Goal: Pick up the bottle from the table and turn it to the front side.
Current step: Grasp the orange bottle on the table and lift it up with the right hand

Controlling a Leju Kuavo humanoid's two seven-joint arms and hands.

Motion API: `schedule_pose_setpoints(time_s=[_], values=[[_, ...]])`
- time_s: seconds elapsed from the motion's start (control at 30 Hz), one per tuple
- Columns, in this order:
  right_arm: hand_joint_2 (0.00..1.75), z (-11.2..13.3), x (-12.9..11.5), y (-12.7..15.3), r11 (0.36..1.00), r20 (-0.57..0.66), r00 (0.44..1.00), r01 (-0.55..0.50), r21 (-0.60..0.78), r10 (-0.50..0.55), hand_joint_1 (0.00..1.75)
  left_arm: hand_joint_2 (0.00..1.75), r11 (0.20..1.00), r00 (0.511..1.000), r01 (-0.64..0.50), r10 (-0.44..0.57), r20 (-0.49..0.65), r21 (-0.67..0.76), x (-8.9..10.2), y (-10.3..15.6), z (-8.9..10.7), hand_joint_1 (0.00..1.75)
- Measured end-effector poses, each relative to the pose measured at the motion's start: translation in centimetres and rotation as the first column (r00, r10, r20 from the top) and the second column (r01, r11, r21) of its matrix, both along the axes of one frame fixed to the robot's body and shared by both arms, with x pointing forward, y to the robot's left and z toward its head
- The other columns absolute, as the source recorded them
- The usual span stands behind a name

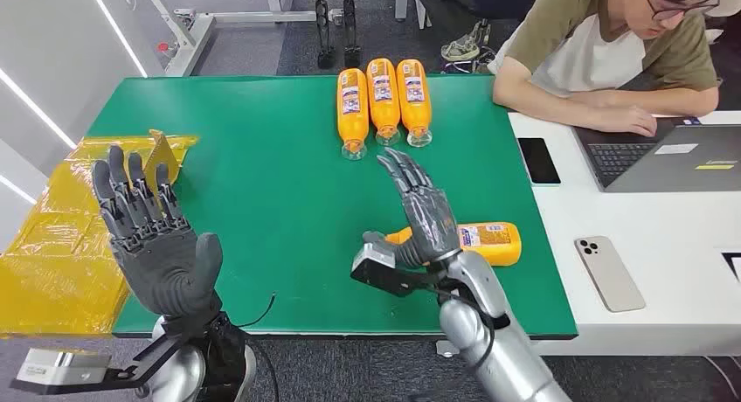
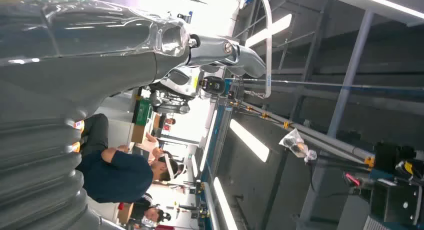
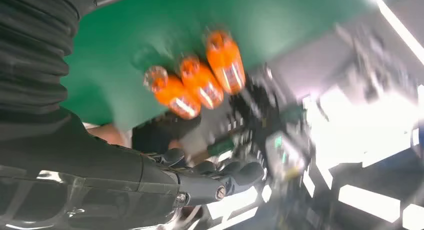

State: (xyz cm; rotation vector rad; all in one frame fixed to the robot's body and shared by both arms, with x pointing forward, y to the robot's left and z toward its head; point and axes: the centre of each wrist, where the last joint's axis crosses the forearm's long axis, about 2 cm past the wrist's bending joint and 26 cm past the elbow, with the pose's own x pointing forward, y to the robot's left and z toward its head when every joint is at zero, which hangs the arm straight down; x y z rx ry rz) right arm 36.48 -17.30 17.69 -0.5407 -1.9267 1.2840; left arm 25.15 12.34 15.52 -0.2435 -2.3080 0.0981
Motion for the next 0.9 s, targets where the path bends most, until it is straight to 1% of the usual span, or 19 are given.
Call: schedule_pose_setpoints(time_s=[0.07,0.17,0.3,0.47,0.63,0.77,0.9], values=[[1.75,0.1,1.2,-0.3,0.998,-0.038,0.999,-0.015,-0.061,0.013,0.0,1.75,1.0,1.0,-0.007,0.007,0.002,-0.003,0.0,0.2,0.1,0.0],[1.75,0.3,4.0,-1.4,0.976,-0.14,0.99,-0.043,-0.212,0.014,0.0,1.75,1.0,1.0,-0.022,0.022,0.005,-0.012,0.0,0.7,0.2,0.0],[1.75,-0.4,5.8,-3.0,0.931,-0.264,0.964,-0.08,-0.356,-0.018,0.0,1.75,0.999,0.999,-0.038,0.038,0.005,-0.026,0.0,1.1,0.2,0.0],[1.75,-1.3,6.7,-5.0,0.887,-0.357,0.932,-0.111,-0.449,-0.064,0.0,1.75,0.998,0.999,-0.05,0.05,0.005,-0.031,0.1,1.6,0.2,0.0],[1.75,-0.9,7.7,-6.8,0.835,-0.476,0.873,-0.183,-0.519,-0.104,0.0,1.75,0.998,0.999,-0.05,0.05,0.0,-0.04,0.1,1.9,0.1,0.0],[1.75,-0.3,8.2,-7.8,0.799,-0.491,0.861,-0.197,-0.568,-0.137,0.0,1.75,0.998,0.999,-0.052,0.052,-0.001,-0.04,0.2,2.0,0.1,0.0],[1.75,-0.2,8.5,-8.3,0.78,-0.487,0.859,-0.197,-0.594,-0.155,0.0,1.75,0.998,0.999,-0.053,0.053,-0.001,-0.036,0.2,2.2,0.0,0.0]])
